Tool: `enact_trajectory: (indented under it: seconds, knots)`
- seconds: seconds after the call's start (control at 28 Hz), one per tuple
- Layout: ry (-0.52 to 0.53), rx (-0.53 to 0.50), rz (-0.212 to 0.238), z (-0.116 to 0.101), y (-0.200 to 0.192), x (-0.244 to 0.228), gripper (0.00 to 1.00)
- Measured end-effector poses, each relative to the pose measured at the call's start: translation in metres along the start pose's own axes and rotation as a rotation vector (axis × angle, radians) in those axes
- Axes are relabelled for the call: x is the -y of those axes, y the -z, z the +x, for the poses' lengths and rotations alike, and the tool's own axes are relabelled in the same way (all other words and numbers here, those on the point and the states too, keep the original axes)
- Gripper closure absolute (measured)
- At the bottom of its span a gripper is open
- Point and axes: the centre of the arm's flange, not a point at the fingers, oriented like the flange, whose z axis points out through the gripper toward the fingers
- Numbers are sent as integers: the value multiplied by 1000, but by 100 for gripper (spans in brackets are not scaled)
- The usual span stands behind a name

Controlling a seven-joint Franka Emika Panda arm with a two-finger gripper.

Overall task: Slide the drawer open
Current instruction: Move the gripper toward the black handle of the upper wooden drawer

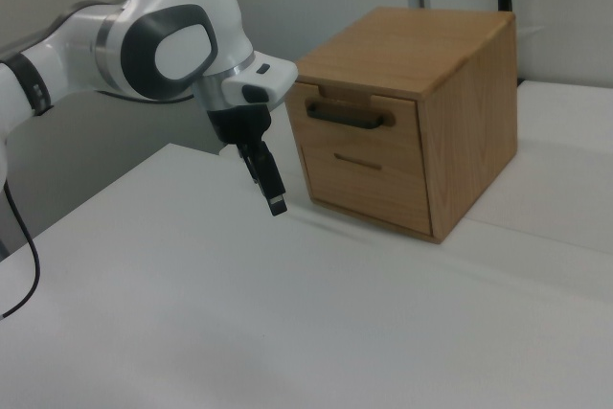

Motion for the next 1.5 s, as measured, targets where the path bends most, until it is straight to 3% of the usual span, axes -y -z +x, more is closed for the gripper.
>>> enact_trajectory:
  seconds: [0.21,0.5,0.71,0.86,0.96,1.18,1.5]
  knots:
    - [-267,-7,18,3,-10,13,0]
    - [-413,-22,41,2,-11,24,0]
    - [-440,-76,107,6,-7,36,0]
    - [-611,-120,176,17,-5,41,0]
    - [-705,-142,194,23,-8,41,0]
    - [-760,-159,176,32,-25,43,0]
    - [-810,-202,295,56,-38,57,0]
